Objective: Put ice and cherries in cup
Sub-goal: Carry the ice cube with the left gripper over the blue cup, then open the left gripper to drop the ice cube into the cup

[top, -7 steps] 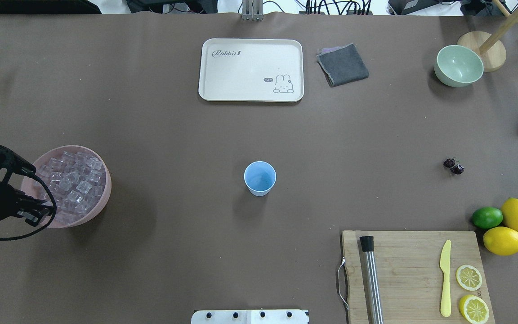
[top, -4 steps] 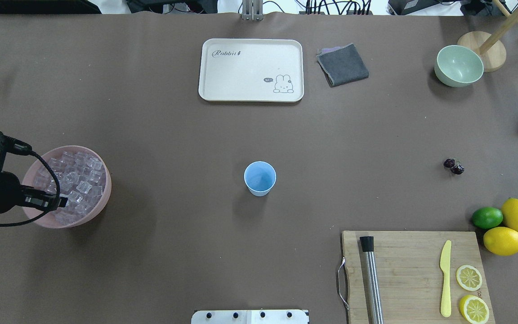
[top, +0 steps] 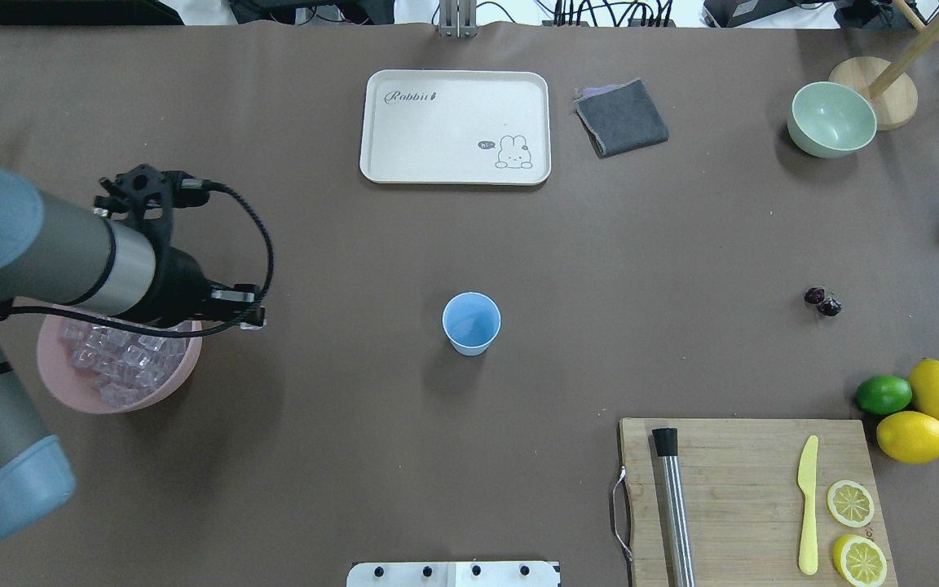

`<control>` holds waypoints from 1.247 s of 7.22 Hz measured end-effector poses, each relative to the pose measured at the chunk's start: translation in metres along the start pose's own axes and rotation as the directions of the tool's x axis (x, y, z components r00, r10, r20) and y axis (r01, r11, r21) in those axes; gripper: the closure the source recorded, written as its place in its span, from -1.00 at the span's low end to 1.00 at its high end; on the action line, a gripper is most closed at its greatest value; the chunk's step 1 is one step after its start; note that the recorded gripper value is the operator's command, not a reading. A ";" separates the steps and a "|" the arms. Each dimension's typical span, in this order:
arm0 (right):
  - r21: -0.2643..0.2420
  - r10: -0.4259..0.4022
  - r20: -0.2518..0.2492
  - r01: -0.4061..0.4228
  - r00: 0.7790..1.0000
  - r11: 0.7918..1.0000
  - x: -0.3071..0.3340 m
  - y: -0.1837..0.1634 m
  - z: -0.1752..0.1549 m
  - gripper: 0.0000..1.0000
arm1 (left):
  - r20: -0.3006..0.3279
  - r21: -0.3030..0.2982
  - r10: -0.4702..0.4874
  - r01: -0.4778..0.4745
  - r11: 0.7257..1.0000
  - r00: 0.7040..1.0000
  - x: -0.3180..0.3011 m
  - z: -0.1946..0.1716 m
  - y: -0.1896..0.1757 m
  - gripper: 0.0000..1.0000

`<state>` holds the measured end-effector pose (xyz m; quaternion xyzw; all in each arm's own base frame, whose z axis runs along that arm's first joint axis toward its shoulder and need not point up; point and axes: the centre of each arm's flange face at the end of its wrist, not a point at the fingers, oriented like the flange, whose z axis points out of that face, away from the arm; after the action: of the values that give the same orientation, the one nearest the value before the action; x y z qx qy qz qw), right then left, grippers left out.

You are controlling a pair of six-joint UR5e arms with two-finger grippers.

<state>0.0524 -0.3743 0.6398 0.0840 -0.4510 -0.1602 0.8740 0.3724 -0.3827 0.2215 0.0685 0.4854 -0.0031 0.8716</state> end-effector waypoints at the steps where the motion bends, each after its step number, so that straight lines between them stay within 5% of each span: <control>1: 0.001 -0.004 0.009 0.004 1.000 1.000 -0.002 -0.002 0.001 -1.00 | 0.022 0.006 -0.031 0.031 1.000 0.999 0.058 0.005 -0.002 1.00; 5: -0.006 -0.028 0.026 0.028 0.999 1.000 -0.011 -0.012 0.005 -1.00 | 0.038 0.037 -0.058 0.057 0.998 0.998 0.177 0.049 -0.027 1.00; 9: -0.013 -0.036 0.030 0.037 0.999 0.999 -0.014 -0.014 0.008 -1.00 | 0.049 0.085 -0.031 0.026 0.996 0.998 0.197 0.098 -0.022 1.00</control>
<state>0.0351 -0.3822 0.6298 0.0838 -0.4612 -0.1806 0.8647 0.5577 -0.4040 0.1026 0.0983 0.4635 -0.0378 0.8798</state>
